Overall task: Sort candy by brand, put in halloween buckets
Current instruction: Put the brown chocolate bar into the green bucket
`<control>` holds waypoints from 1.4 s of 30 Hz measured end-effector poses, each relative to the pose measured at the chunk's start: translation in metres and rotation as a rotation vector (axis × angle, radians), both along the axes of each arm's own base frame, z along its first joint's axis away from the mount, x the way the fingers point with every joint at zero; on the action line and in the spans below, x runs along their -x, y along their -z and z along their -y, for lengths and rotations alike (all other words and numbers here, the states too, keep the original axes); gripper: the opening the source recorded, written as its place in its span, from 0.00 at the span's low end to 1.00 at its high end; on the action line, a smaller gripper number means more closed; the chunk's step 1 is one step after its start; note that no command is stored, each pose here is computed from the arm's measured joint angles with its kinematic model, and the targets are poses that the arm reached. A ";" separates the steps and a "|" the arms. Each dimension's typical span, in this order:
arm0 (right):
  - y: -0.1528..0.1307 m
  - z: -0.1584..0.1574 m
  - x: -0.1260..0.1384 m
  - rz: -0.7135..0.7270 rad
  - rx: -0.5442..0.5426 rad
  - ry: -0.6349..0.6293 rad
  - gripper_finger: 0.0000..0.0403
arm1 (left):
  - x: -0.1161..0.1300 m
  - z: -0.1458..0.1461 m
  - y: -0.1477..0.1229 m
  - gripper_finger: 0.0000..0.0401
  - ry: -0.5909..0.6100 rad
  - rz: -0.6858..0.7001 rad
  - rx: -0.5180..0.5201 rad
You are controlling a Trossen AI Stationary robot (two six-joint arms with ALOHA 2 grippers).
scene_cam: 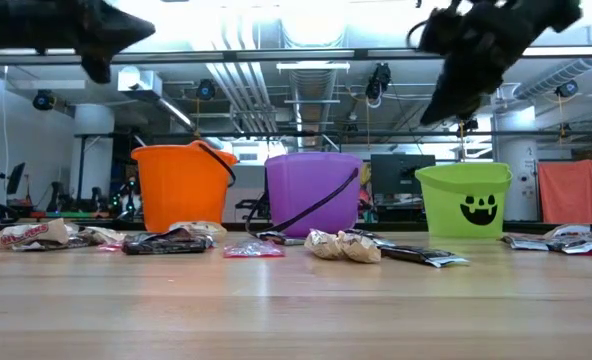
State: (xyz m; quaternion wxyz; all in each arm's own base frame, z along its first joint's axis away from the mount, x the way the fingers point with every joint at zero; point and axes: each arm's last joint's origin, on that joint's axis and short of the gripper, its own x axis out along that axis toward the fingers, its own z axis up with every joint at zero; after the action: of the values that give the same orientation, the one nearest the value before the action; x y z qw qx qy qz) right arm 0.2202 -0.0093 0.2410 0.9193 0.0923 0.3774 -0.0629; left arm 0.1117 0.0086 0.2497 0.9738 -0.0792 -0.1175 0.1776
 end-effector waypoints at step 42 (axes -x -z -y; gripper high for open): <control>0.109 -0.022 -0.123 -0.360 0.003 0.162 0.42 | -0.055 -0.002 -0.014 0.00 -0.111 -0.633 -0.214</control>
State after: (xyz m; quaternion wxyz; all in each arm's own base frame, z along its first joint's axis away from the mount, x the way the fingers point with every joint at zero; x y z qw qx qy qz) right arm 0.3432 0.0128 0.1325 0.8292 0.1085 0.5268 -0.1525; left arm 0.1665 0.0108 0.2638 0.9536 0.0892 0.1686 0.2328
